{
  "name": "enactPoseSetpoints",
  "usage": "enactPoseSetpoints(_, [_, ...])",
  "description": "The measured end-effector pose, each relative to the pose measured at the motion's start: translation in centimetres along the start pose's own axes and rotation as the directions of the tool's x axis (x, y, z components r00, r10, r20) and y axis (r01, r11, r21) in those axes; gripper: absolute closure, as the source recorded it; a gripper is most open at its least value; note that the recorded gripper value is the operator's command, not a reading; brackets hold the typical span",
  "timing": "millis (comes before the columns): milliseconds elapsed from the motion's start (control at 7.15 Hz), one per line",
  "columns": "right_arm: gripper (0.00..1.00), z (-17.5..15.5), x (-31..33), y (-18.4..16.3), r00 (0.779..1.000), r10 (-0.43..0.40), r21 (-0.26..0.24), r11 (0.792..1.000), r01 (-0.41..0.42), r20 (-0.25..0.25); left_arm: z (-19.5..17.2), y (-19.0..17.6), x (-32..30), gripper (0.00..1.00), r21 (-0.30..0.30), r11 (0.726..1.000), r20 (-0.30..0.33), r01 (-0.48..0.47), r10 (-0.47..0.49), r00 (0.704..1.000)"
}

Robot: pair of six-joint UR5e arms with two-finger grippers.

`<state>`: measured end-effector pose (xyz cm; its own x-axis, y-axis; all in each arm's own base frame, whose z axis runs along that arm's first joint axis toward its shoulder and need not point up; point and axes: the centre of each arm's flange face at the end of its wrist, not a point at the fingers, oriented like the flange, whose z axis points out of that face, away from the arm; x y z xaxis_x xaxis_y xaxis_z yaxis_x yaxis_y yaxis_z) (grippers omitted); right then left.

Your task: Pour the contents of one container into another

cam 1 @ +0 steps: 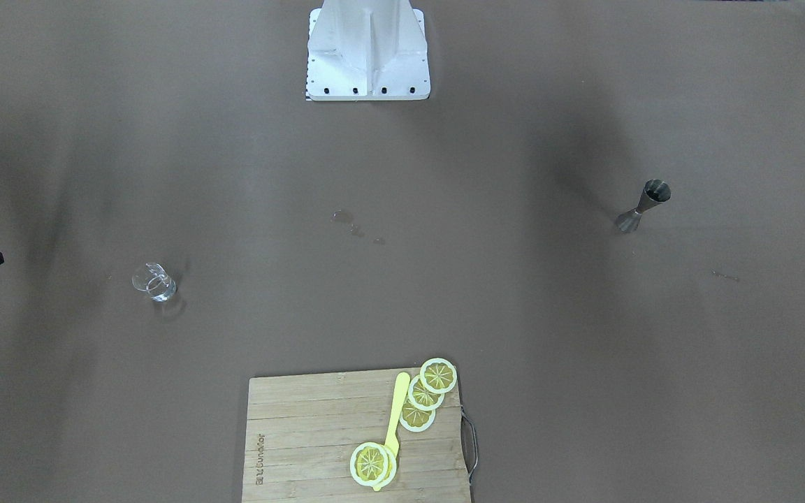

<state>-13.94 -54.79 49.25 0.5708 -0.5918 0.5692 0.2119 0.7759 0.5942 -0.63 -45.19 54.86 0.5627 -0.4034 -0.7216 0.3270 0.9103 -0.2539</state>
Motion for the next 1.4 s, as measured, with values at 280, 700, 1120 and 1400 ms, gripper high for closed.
enactPoseSetpoints(280, [0.0,1.1,-1.0,0.1,0.997,-0.081,0.059,0.995,0.079,0.022,0.2,3.1,4.1,0.01,-0.026,0.997,-0.009,0.075,-0.076,0.997])
enactPoseSetpoints(700, [0.0,3.6,-1.8,1.1,0.978,-0.201,0.153,0.97,0.19,0.055,0.7,9.6,12.3,0.01,-0.094,0.987,-0.026,0.133,-0.136,0.99])
enactPoseSetpoints(1120, [0.03,5.5,-1.8,3.0,0.946,-0.31,0.247,0.928,0.279,0.095,3.2,14.8,16.9,0.01,-0.093,0.99,-0.007,0.103,-0.104,0.995])
enactPoseSetpoints(1400, [0.02,6.3,-2.0,3.8,0.919,-0.358,0.274,0.912,0.306,0.165,4.0,16.2,16.5,0.01,-0.013,0.999,-0.046,0.043,-0.044,0.998])
